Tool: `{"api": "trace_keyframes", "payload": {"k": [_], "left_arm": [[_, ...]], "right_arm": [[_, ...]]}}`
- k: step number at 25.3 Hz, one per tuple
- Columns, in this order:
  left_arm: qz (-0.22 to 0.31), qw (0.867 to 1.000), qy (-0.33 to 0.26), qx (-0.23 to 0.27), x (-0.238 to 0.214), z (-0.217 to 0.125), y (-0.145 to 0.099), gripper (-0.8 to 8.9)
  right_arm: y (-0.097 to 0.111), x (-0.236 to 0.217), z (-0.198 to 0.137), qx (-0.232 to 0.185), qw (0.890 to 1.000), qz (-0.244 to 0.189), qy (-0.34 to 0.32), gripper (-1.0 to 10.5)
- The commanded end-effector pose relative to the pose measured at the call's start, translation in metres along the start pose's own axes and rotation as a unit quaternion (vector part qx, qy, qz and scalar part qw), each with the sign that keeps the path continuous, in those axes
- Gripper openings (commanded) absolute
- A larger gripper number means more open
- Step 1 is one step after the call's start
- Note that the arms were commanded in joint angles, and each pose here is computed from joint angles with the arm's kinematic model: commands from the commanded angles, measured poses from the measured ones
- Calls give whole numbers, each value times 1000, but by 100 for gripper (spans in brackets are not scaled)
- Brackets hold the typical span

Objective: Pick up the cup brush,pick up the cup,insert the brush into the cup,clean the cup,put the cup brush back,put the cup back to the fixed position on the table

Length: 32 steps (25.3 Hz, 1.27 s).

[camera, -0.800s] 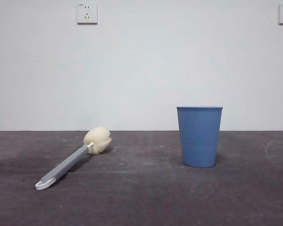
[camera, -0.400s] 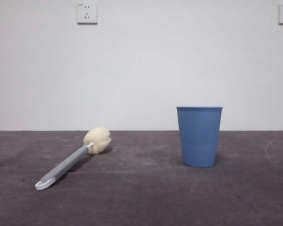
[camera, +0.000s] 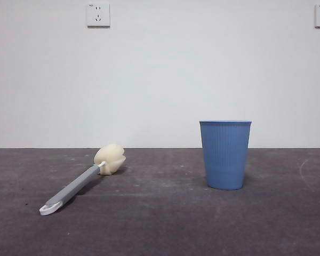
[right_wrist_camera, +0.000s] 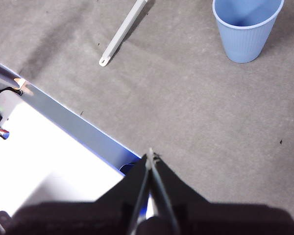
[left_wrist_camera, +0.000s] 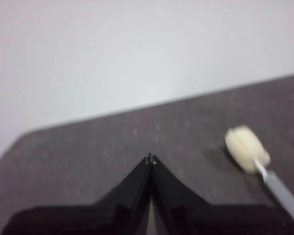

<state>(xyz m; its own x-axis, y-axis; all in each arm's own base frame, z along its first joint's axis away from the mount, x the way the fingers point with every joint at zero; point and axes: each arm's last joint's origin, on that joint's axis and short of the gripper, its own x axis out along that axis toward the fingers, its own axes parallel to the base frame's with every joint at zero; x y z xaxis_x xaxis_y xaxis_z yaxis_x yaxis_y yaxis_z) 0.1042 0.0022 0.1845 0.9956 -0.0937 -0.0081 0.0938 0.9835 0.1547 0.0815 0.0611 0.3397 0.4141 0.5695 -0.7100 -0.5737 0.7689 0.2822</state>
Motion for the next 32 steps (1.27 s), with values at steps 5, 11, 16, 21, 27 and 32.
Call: {"api": "trace_keyframes", "payload": {"k": [5, 11, 16, 21, 27, 32], "left_arm": [[-4, 997, 59, -46, -4, -27, -5, -3], [-9, 991, 81, -109, -8, -36, -7, -3], [-5, 987, 79, -138, -8, -36, -7, -3], [-1, 987, 80, -138, -8, -36, -7, -3], [-1, 987, 80, -138, -8, -36, -7, -3], [-1, 987, 80, -138, -8, -36, -7, -3]], "right_arm": [[0, -1, 0, -2, 1000, -1, -3, 2], [0, -1, 0, -2, 1000, -1, -2, 1], [0, -1, 0, -2, 1000, -1, -2, 2], [0, -1, 0, -2, 1000, -1, -2, 2], [0, -1, 0, -2, 1000, -1, -2, 2], [0, -1, 0, -2, 1000, -1, -2, 2]]}}
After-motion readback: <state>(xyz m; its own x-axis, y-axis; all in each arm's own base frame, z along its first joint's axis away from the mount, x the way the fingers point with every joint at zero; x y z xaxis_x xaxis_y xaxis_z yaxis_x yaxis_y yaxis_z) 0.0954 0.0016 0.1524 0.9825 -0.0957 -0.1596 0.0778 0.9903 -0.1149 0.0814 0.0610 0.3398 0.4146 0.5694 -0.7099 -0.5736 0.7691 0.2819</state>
